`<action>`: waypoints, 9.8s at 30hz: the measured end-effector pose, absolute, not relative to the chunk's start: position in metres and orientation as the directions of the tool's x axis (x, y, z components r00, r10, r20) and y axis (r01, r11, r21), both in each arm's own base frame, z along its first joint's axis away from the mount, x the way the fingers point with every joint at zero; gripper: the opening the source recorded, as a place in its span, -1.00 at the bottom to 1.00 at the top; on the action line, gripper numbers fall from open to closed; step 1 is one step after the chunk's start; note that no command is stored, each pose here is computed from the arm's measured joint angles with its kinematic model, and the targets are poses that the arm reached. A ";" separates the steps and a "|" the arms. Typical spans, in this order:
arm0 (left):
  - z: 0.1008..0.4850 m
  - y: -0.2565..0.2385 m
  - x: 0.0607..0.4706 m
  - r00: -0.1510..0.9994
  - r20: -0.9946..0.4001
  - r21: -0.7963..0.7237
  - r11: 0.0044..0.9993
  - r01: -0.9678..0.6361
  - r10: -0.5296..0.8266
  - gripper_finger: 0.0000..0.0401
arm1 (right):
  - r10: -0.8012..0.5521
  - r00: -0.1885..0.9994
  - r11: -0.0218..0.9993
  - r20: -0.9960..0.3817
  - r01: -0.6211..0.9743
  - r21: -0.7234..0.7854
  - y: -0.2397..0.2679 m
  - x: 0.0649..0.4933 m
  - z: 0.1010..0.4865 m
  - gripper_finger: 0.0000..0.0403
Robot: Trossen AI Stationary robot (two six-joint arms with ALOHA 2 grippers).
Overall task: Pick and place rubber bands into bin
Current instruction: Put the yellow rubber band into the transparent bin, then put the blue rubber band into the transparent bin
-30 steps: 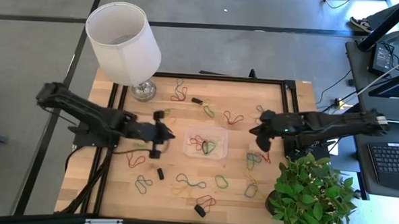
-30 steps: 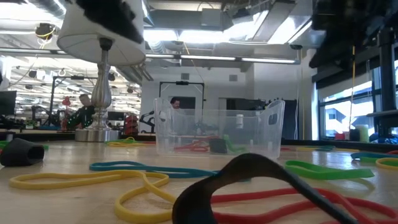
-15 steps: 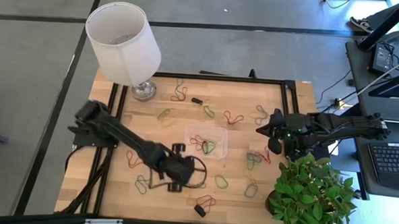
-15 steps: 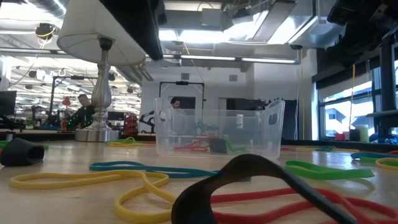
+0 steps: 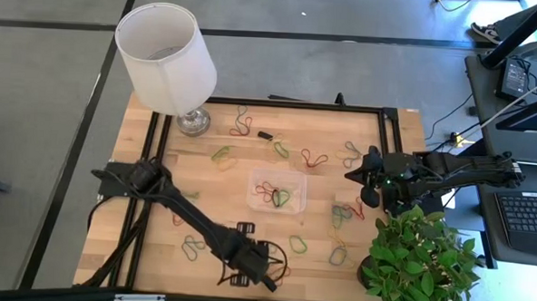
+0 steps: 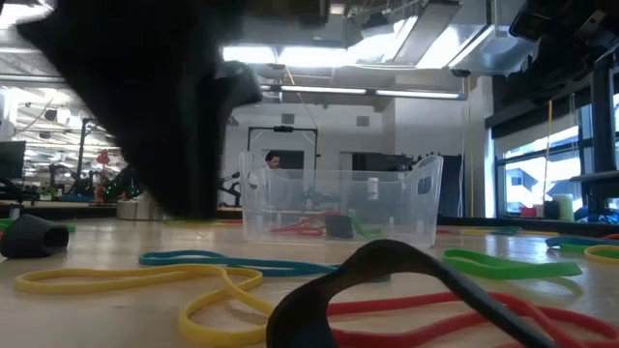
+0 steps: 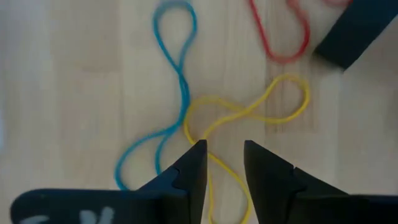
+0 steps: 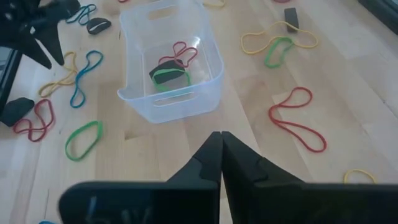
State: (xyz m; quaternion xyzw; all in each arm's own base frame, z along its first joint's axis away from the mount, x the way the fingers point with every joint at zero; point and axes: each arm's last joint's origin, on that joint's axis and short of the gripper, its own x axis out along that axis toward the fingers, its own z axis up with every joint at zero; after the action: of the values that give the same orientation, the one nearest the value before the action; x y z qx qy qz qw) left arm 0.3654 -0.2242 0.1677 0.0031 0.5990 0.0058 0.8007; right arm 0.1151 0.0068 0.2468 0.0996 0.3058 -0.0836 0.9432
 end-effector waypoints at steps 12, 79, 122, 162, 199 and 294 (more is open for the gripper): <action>0.136 -0.224 0.370 0.229 -0.970 0.077 0.997 -0.008 0.077 -0.66 | -0.097 0.799 0.966 -0.594 0.220 0.139 0.007 0.115 0.247 -0.95; 0.159 -0.223 0.377 0.189 -0.973 0.129 0.991 -0.025 0.131 -0.98 | -0.098 0.795 0.963 -0.599 0.226 0.144 0.007 0.115 0.246 -0.90; 0.203 -0.006 0.437 0.269 -0.946 0.185 0.983 -0.007 0.180 -0.92 | -0.110 0.808 0.922 -0.579 0.300 0.243 0.006 0.116 0.248 -0.90; 0.251 -0.020 0.238 0.649 -0.721 0.110 0.965 -0.237 0.241 -0.99 | -0.259 0.920 0.926 -0.295 0.323 0.195 0.006 0.158 0.271 -0.90; 0.221 0.029 0.140 0.764 -0.566 0.157 0.950 -0.270 0.310 -0.99 | -0.224 -0.160 0.216 -0.961 0.954 -0.209 -0.172 0.200 0.175 -0.26; 0.221 0.028 0.140 0.777 -0.570 0.154 0.963 -0.220 0.268 -0.99 | -0.107 0.668 0.766 -0.737 0.528 0.367 0.033 0.312 0.208 -1.00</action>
State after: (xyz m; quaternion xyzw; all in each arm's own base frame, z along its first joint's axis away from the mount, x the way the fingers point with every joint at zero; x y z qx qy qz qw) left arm 0.1403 0.0276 0.2209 0.0392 0.3080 0.1296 0.9417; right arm 0.3117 0.0332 0.2083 0.2892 0.3642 -0.1833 0.8661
